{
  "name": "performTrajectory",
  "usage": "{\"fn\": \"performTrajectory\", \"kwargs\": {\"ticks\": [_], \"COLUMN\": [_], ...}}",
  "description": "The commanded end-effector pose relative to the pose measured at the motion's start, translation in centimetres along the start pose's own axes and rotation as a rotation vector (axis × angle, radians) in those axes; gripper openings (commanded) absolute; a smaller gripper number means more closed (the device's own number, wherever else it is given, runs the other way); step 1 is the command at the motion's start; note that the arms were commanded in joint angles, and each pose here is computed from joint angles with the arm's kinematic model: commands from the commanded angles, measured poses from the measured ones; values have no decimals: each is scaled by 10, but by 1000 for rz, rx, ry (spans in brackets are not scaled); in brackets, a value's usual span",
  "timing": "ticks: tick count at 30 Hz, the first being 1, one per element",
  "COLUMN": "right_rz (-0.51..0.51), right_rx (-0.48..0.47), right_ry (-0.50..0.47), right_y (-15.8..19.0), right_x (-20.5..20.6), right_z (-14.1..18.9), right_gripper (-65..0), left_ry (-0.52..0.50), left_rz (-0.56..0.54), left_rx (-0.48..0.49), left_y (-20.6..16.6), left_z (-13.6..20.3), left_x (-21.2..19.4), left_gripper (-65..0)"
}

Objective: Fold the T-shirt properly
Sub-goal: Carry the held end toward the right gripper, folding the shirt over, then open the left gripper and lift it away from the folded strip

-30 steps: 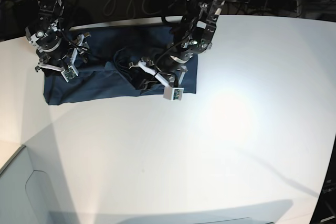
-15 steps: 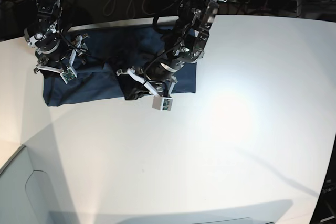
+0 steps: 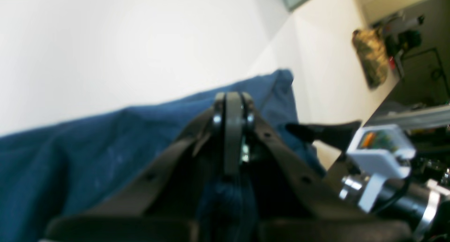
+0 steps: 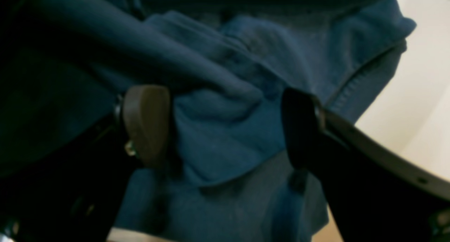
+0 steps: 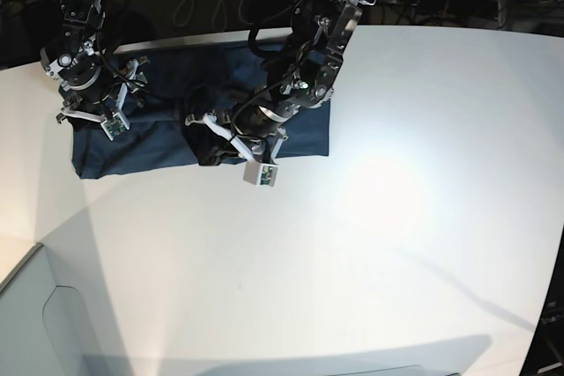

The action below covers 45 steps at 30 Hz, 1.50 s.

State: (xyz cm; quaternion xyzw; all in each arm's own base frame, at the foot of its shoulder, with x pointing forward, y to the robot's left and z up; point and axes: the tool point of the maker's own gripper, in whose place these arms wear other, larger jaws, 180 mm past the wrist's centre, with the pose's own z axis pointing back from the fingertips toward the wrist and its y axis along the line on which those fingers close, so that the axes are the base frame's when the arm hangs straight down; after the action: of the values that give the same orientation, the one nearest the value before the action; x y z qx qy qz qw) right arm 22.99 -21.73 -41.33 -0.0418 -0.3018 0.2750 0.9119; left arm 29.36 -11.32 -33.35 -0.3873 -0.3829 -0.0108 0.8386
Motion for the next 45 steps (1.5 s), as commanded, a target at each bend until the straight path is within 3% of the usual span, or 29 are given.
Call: {"fn": "performTrajectory", "kwargs": {"ticks": [1, 8, 12, 24, 29, 33, 36, 41, 45], "right_rz": [21, 21, 21, 24, 58, 110, 132, 121, 156], "right_rx": [-12, -12, -12, -16, -71, -134, -151, -134, -14], "right_ry": [-13, -13, -13, -21, -78, -147, -182, -243, -274], "right_y": [-7, -7, -7, -8, -20, -27, -20, 8, 53], "right_x": [5, 5, 5, 8, 30, 57, 68, 84, 93], "right_z": [3, 3, 3, 4, 19, 42, 57, 73, 69], "right_gripper": [-177, -177, -177, -177, -177, -175, -173, -172, -175], "left_ry": [-47, -23, -29, -38, -47, -72, -142, -272, -341], "left_rz": [-6, 1, -2, 1, 12, 92, 149, 125, 117], "left_rx": [-39, -33, -38, -39, -43, -126, -182, -112, 6], "left_y": [-13, -9, -11, -12, -11, -28, -37, 9, 64], "left_z": [-4, -11, -10, -10, -9, -7, 6, 51, 95], "left_x": [18, 14, 16, 18, 21, 34, 60, 105, 123], "left_gripper": [-650, -650, -582, -576, -448, -332, -300, -301, -301]}}
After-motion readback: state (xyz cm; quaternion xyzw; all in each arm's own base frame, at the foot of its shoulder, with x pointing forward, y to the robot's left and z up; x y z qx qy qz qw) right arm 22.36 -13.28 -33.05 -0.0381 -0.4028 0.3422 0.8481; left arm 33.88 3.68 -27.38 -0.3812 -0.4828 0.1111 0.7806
